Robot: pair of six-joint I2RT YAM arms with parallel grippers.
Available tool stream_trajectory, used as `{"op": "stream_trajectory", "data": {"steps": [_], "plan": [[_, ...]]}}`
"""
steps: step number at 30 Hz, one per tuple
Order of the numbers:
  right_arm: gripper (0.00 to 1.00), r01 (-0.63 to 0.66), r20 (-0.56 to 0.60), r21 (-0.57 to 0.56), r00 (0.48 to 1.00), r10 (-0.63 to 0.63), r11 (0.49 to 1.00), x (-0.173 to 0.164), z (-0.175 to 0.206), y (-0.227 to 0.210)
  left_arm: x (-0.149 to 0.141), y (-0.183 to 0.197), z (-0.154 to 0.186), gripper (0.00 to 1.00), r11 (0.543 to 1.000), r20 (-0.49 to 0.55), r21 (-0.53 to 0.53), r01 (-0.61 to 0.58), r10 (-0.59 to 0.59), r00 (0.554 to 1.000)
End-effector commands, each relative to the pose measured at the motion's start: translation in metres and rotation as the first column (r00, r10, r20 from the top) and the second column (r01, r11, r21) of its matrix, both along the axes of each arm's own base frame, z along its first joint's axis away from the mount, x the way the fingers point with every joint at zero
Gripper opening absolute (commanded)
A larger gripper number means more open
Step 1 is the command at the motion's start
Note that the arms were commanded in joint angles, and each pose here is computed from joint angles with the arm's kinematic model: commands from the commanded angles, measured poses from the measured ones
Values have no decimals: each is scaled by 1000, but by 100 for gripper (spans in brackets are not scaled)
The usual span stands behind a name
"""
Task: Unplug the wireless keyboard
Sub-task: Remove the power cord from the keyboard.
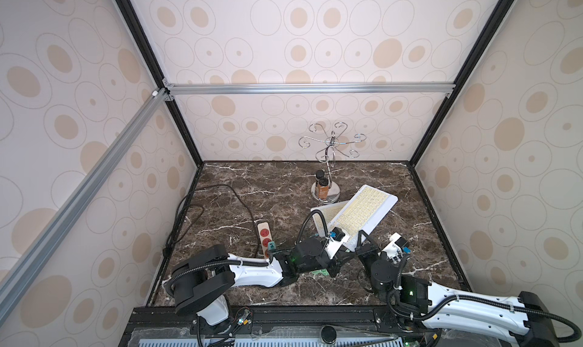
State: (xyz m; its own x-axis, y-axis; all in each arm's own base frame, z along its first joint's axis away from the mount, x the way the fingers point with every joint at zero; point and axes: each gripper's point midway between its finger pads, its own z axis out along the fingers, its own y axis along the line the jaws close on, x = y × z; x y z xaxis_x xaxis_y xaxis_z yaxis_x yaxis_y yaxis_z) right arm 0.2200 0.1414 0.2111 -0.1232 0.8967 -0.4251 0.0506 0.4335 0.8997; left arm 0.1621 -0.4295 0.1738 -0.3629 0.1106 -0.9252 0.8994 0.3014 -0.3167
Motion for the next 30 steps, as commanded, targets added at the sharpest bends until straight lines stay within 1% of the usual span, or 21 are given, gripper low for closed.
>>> {"op": "stream_trajectory", "data": {"steps": [1,9,18,30], "plan": [[0,107,14,-14,994,-107,994,1,-2,-24,-19,-7,31,0,991,43,-95,90,-86,995],[0,125,15,16,992,-125,992,-1,-5,-30,-19,-8,26,0,992,29,-89,91,-88,996],[0,147,13,2,989,-147,989,-2,-6,-36,-19,-9,25,0,992,25,-87,91,-90,996],[0,212,-10,-8,977,-212,977,-6,-13,-53,-20,-9,23,0,992,20,-87,94,-93,995]]}}
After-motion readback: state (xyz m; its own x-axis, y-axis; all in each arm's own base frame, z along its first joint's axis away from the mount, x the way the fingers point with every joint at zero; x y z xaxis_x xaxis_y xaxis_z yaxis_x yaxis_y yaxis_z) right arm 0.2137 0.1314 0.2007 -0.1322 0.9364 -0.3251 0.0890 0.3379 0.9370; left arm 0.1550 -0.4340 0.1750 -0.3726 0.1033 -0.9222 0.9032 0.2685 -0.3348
